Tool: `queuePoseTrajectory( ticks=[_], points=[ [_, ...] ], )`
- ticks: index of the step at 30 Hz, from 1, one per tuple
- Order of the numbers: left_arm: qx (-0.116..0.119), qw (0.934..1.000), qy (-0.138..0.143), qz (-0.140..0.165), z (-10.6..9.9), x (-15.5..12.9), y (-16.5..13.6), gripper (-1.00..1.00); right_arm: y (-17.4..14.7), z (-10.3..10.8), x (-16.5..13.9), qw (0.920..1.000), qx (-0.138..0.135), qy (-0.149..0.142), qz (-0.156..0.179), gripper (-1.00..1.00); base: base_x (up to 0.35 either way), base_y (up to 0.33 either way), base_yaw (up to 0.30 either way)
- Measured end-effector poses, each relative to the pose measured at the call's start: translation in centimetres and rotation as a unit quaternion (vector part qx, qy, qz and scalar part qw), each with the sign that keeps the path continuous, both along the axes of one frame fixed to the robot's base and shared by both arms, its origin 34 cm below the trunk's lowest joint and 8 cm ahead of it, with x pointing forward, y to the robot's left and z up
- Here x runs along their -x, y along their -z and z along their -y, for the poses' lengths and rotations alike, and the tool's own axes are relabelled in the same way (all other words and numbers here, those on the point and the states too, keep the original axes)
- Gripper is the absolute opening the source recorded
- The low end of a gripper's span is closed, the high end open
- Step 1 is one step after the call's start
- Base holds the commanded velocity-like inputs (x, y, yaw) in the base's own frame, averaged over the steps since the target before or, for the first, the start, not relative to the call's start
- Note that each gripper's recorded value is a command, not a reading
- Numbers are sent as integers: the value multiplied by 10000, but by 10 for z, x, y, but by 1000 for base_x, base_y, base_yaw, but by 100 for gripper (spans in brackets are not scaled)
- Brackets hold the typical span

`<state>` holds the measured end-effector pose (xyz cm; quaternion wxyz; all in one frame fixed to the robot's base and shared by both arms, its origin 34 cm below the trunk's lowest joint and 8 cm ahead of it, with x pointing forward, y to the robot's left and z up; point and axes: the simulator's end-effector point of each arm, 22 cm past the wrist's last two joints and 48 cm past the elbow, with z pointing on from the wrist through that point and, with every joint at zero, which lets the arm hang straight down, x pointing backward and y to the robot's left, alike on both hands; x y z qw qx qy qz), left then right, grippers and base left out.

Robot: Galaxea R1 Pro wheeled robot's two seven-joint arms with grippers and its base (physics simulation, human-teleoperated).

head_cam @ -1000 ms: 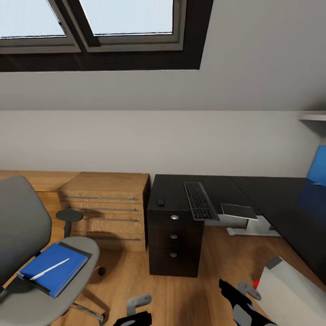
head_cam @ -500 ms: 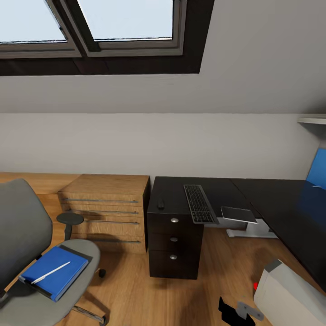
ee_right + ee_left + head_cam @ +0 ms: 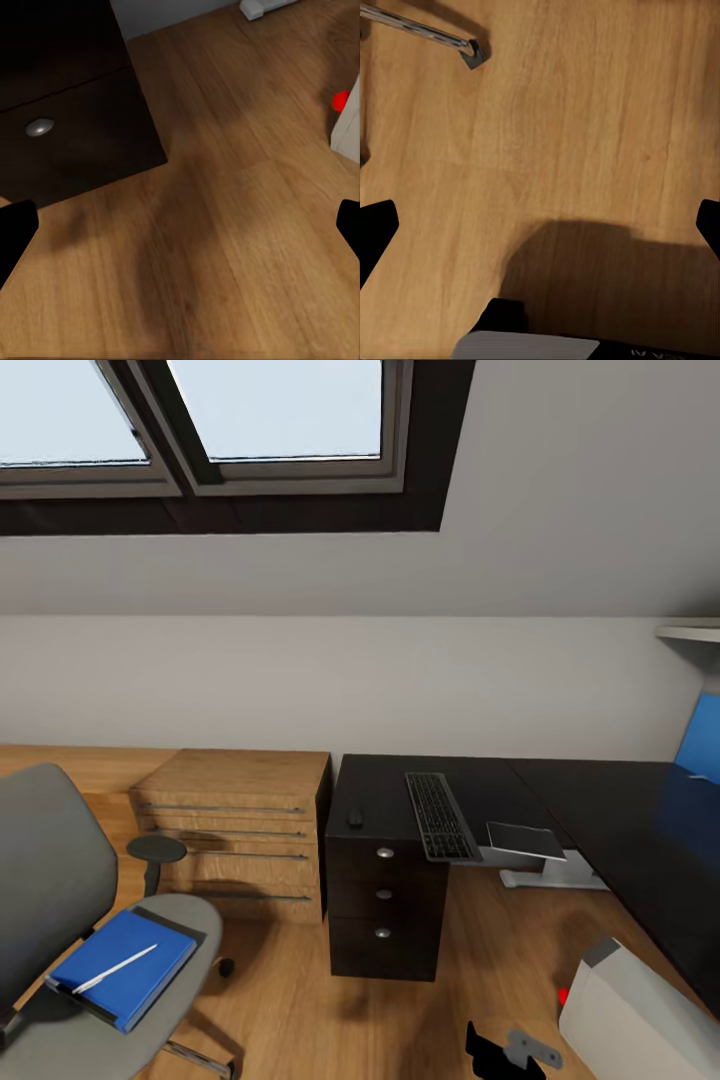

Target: In the bedroom, organize the workspace by keeping the computer under the desk, ensuring the monitor is on the desk, placing the keyboard on the desk next to the monitor, placing the mouse on the desk next to the keyboard, moving the folder from the swivel chair onto the desk next to the mouse, stacking the notebook on top of the folder with the pen on top of the notebook, and positioning the swivel chair next to the desk.

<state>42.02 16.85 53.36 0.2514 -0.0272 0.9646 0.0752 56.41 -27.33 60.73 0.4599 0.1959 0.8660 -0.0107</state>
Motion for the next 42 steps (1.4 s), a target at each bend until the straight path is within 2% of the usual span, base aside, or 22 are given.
queuePoseTrajectory(
  ticks=[7,8,13,19,42],
  points=[
    [22,10000,-41,-14,1,1,-11,100,-11,-1,0,10000,-8,-4,-4,100,0,0,0],
    [26,10000,-51,-21,1,1,-12,100,-2,5,16,9998,2,75,-161,100,0,0,0],
    [25,10000,-48,-23,1,2,-20,100,9,6,47,9992,16,63,-400,100,0,0,0],
    [31,10000,-41,-27,2,2,-29,100,11,6,69,9984,22,52,-559,100,0,0,0],
    [35,10000,-43,-51,2,5,-62,100,-19,6,76,9982,23,50,-600,100,0,0,0]
  ],
)
